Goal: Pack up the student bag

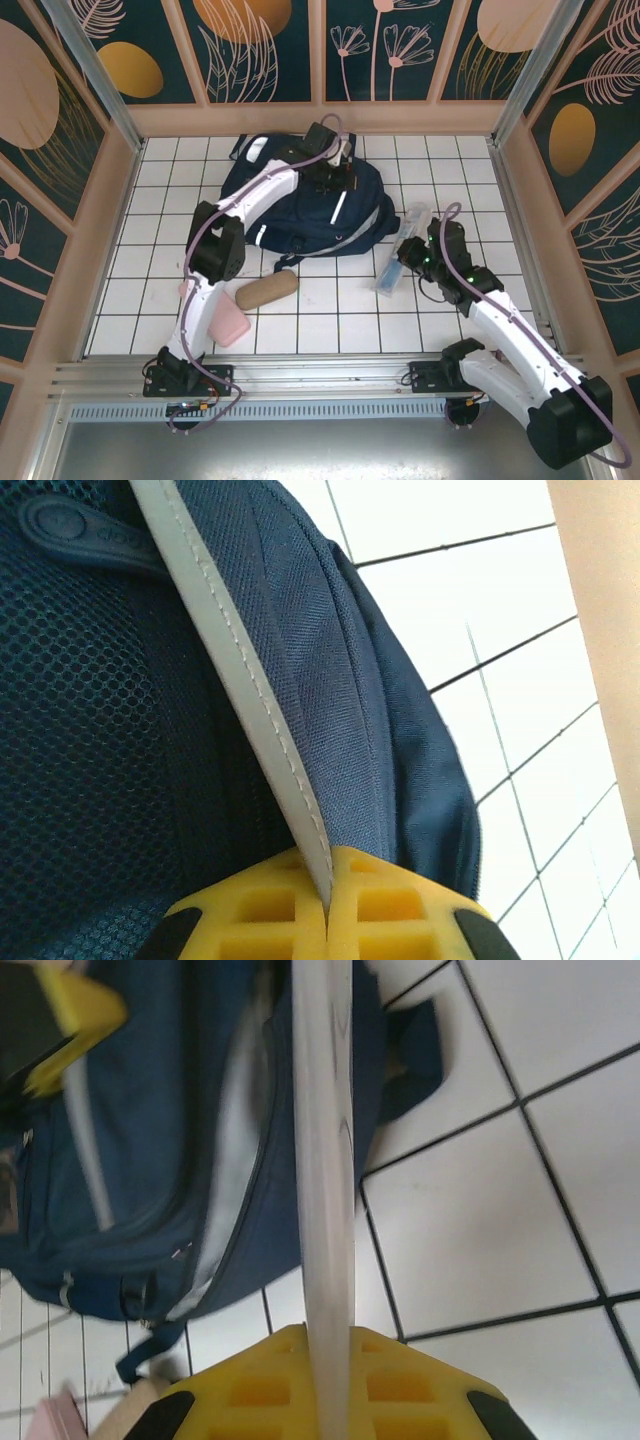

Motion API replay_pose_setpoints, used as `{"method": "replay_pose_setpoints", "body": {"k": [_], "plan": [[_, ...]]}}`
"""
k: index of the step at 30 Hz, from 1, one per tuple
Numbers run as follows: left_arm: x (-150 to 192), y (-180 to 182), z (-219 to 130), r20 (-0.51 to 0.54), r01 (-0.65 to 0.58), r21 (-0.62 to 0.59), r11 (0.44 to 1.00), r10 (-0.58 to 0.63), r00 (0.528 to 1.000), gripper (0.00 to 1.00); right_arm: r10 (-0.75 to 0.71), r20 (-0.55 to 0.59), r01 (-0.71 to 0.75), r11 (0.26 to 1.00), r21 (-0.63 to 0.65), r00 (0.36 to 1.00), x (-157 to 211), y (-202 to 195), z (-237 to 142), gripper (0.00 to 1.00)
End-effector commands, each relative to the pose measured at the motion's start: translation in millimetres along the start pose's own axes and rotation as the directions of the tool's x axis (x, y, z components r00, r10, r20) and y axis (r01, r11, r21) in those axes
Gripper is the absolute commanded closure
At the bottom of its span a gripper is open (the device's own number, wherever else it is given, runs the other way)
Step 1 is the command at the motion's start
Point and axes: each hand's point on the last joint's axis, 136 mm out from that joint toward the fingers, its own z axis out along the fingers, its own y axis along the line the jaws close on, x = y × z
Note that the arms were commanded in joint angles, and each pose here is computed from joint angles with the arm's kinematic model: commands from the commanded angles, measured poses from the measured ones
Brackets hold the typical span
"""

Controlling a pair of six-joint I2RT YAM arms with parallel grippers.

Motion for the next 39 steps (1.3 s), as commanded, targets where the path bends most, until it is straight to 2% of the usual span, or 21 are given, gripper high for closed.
{"method": "replay_pose_setpoints", "body": {"k": [1,7,12,17,23,34,37,39], "plan": [[-34,-71,-84,0.120,-0.117,0.137,0.984,0.101,0.988,1.00,0.041,0.060,-0.038,0.998,-0.058,0.997,-31,13,-1,1.00],[-44,-95,-125,0.162,-0.143,0.229,0.963,0.108,0.981,1.00,0.184,0.092,-0.166,0.970,-0.180,0.979,-70,25,11,1.00],[-54,-102,-158,0.200,-0.159,0.301,0.940,0.100,0.975,1.00,0.189,0.059,-0.164,0.943,-0.291,0.980,-91,54,30,1.00],[-61,-104,-172,0.202,-0.149,0.375,0.915,0.076,0.976,1.00,0.203,-0.007,-0.190,0.903,-0.385,0.979,-101,86,59,1.00],[-60,-112,-180,0.199,-0.157,0.427,0.890,0.077,0.977,1.00,0.185,-0.141,-0.230,0.862,-0.451,0.973,-92,131,107,1.00],[-67,-102,-198,0.216,-0.127,0.458,0.880,0.029,0.976,1.00,0.189,-0.240,-0.294,0.785,-0.546,0.952,-64,200,186,1.00],[-66,-98,-198,0.214,-0.118,0.459,0.881,0.019,0.977,1.00,0.189,-0.296,-0.328,0.770,-0.548,0.937,-46,219,213,0.93],[-65,-96,-198,0.208,-0.112,0.462,0.880,0.015,0.978,1.00,0.174,-0.323,-0.335,0.760,-0.557,0.930,-36,235,226,0.85]]}}
